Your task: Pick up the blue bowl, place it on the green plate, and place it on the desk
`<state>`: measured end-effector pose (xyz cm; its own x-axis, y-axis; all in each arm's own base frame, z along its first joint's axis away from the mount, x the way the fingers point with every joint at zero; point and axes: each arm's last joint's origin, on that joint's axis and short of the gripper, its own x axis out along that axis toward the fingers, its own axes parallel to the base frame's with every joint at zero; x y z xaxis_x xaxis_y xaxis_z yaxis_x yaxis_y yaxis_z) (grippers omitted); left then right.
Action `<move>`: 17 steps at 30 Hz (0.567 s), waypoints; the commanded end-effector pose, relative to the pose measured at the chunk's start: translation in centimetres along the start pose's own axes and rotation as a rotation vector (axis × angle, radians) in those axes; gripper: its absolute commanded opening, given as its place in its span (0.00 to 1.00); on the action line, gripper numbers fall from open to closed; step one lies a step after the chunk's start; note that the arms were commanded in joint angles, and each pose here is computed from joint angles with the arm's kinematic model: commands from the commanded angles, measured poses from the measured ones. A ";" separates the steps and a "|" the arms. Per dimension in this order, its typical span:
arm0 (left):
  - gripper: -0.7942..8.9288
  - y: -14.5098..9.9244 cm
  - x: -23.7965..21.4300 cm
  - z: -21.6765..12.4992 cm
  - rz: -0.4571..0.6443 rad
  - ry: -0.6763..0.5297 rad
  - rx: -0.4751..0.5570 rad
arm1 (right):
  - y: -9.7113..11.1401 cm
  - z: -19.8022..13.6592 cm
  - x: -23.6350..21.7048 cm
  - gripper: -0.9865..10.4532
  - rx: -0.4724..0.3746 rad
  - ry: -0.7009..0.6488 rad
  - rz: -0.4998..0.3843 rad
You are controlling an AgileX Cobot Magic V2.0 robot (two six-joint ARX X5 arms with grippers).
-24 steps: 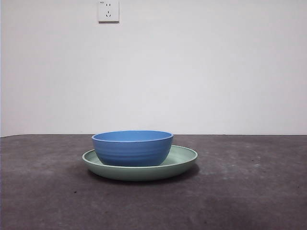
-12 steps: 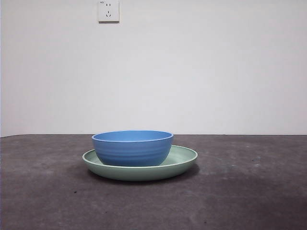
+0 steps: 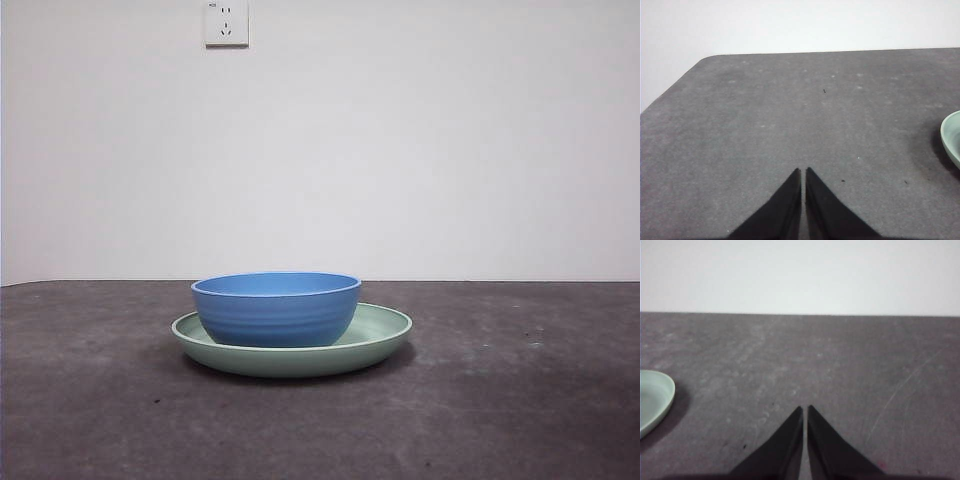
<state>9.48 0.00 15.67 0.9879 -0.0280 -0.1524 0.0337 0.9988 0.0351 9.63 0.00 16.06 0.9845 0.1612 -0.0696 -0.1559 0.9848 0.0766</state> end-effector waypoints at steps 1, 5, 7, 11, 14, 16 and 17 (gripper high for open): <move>0.10 0.0 0.2 -0.7 0.001 0.026 -0.004 | 0.0 -0.3 0.0 0.09 0.021 0.014 -0.005; 0.10 0.0 0.2 -0.7 0.001 0.026 -0.004 | -0.1 -0.9 0.0 0.09 0.041 0.080 -0.009; 0.10 0.0 0.2 -0.7 0.001 0.025 -0.004 | -0.1 -0.9 0.0 0.09 0.043 0.074 -0.005; 0.10 0.0 0.2 -0.7 0.001 0.026 -0.004 | 0.0 -0.7 0.0 0.09 0.039 0.058 -0.004; 0.10 0.0 0.2 -0.7 0.001 0.025 -0.004 | 0.0 -0.6 0.0 0.09 0.037 0.048 -0.003; 0.10 0.0 0.2 -0.7 0.001 0.026 -0.004 | 0.0 -0.5 0.0 0.09 0.035 0.039 -0.002; 0.10 0.0 0.2 -0.7 0.001 0.025 -0.004 | 0.0 -0.4 0.0 0.09 0.033 0.031 -0.002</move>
<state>9.48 0.00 15.67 0.9879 -0.0276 -0.1524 0.0333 0.9988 0.0351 9.59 0.00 15.64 0.9802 0.1623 -0.1135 -0.1510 0.9833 0.1019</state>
